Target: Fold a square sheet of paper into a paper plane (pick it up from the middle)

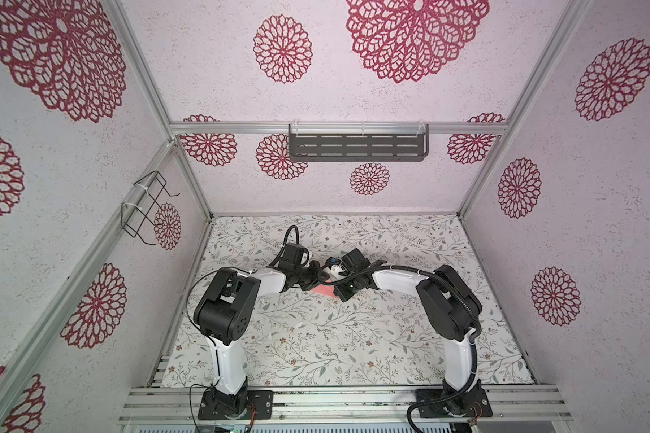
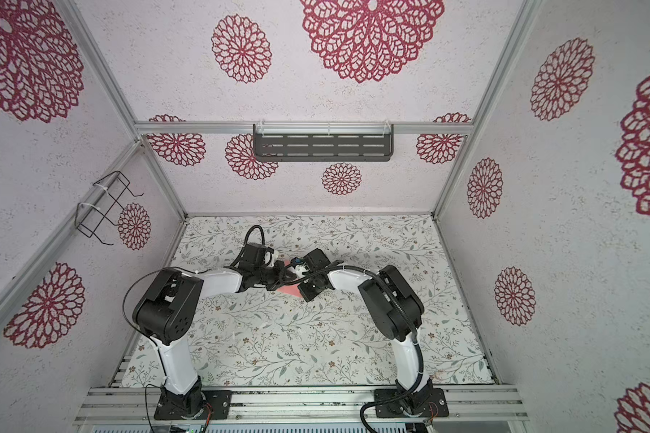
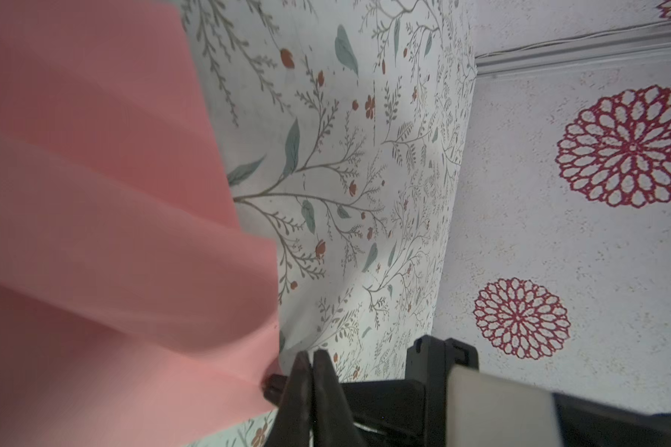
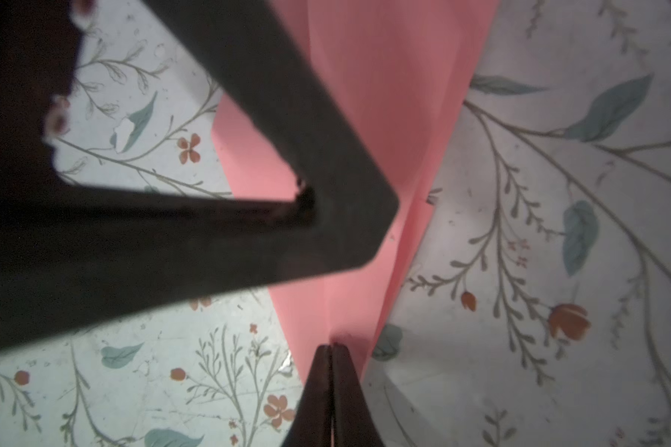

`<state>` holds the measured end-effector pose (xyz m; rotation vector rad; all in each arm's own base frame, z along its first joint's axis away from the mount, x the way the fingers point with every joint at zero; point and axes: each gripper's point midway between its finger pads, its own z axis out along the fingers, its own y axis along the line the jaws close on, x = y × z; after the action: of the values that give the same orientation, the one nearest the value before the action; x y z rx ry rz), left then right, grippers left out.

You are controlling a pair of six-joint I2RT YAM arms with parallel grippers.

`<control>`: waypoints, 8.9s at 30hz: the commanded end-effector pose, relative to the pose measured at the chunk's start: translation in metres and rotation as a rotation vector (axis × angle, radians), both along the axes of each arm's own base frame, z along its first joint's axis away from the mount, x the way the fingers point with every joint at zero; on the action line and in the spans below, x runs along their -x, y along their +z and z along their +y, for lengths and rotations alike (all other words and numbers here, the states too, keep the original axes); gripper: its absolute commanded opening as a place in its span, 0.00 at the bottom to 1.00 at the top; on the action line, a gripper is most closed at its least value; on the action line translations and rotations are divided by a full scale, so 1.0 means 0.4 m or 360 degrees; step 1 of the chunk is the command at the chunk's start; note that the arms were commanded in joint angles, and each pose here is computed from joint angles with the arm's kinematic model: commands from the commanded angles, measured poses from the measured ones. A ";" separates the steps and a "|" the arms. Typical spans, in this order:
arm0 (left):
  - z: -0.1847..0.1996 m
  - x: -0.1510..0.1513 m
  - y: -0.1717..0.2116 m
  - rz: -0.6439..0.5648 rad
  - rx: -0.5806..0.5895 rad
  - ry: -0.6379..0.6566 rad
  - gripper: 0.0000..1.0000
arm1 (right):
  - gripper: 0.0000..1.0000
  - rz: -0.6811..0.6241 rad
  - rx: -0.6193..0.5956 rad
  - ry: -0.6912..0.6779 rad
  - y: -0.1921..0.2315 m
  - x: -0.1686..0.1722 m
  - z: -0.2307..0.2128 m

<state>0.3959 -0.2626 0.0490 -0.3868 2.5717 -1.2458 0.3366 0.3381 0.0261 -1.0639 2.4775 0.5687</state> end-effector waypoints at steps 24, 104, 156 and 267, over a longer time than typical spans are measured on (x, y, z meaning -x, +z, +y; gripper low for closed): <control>0.118 -0.018 -0.165 0.0114 -0.0291 0.0061 0.24 | 0.07 0.0085 0.0154 -0.0048 -0.064 0.033 -0.046; 0.428 -0.180 0.101 -0.0228 -0.0320 0.0576 0.45 | 0.43 -0.0067 -0.0268 -0.0272 0.167 -0.043 0.036; 0.127 -0.145 -0.057 -0.0170 0.0044 0.0387 0.46 | 0.96 -0.0248 -0.0609 -0.0644 0.280 -0.164 -0.150; 0.408 0.096 -0.058 0.0159 -0.1490 0.0126 0.40 | 0.95 -0.0158 -0.0756 -0.1049 0.269 -0.153 -0.191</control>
<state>0.3480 -0.1032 0.0343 -0.3117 2.8401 0.0619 0.3924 0.2522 0.1187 -0.0853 2.2815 0.7432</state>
